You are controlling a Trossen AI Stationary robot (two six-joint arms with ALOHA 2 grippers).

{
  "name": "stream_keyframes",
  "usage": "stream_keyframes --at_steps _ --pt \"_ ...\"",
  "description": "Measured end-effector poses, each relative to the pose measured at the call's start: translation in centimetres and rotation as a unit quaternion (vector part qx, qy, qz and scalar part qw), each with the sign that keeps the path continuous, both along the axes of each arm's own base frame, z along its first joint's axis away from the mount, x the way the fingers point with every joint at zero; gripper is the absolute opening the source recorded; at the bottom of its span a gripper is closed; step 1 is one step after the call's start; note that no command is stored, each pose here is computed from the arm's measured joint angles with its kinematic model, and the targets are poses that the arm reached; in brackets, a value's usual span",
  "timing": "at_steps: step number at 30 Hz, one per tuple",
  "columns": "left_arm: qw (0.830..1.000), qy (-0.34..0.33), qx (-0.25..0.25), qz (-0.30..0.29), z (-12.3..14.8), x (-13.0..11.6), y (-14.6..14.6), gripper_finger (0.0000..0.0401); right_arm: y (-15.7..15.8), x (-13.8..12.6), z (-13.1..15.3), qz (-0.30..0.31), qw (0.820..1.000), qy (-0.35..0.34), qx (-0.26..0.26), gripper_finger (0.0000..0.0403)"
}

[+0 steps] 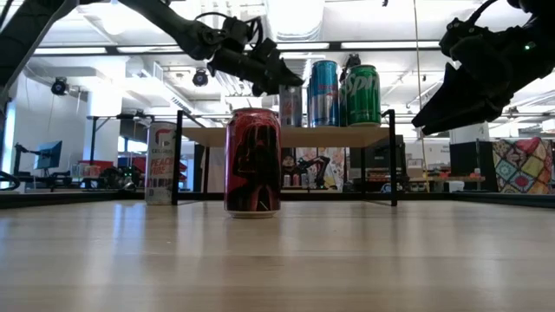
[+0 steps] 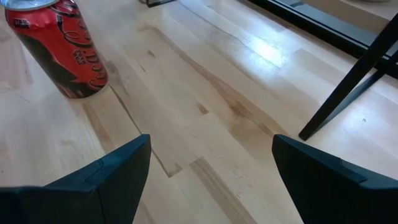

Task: Place canned beverage on shelf
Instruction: Put the middle white pink soda can on the shelf, then put the top white pink soda can on the shelf aligned with the other white pink soda can

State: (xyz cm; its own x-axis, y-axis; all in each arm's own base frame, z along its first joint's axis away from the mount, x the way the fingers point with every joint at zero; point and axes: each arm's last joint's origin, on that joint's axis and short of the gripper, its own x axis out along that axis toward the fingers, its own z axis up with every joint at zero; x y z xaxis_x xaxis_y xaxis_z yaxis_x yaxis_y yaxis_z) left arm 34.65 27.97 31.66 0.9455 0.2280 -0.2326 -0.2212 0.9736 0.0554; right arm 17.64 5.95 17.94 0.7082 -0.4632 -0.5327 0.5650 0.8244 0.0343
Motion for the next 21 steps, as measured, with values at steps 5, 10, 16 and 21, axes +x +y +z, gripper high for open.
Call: stream_keyframes --at_steps 5,10,16,21 --pt "1.0 0.004 -0.01 0.003 0.0 -0.2 0.0 0.0295 0.0 0.0 0.0 0.0 1.0 0.0 0.0 0.0324" --pt "1.0 -0.004 -0.003 0.003 0.9 -0.5 -0.3 0.0311 0.0 0.0 0.0 0.001 1.0 0.002 -0.002 0.0325" --pt "1.0 0.005 0.006 0.029 2.8 -1.8 -1.2 0.0315 0.0 -0.1 -0.1 0.001 1.0 0.006 -0.004 0.0324" --pt "0.998 0.038 0.007 0.046 4.7 -3.6 -2.9 0.0315 0.0 -0.1 -0.1 0.001 1.0 0.008 -0.004 0.0325"
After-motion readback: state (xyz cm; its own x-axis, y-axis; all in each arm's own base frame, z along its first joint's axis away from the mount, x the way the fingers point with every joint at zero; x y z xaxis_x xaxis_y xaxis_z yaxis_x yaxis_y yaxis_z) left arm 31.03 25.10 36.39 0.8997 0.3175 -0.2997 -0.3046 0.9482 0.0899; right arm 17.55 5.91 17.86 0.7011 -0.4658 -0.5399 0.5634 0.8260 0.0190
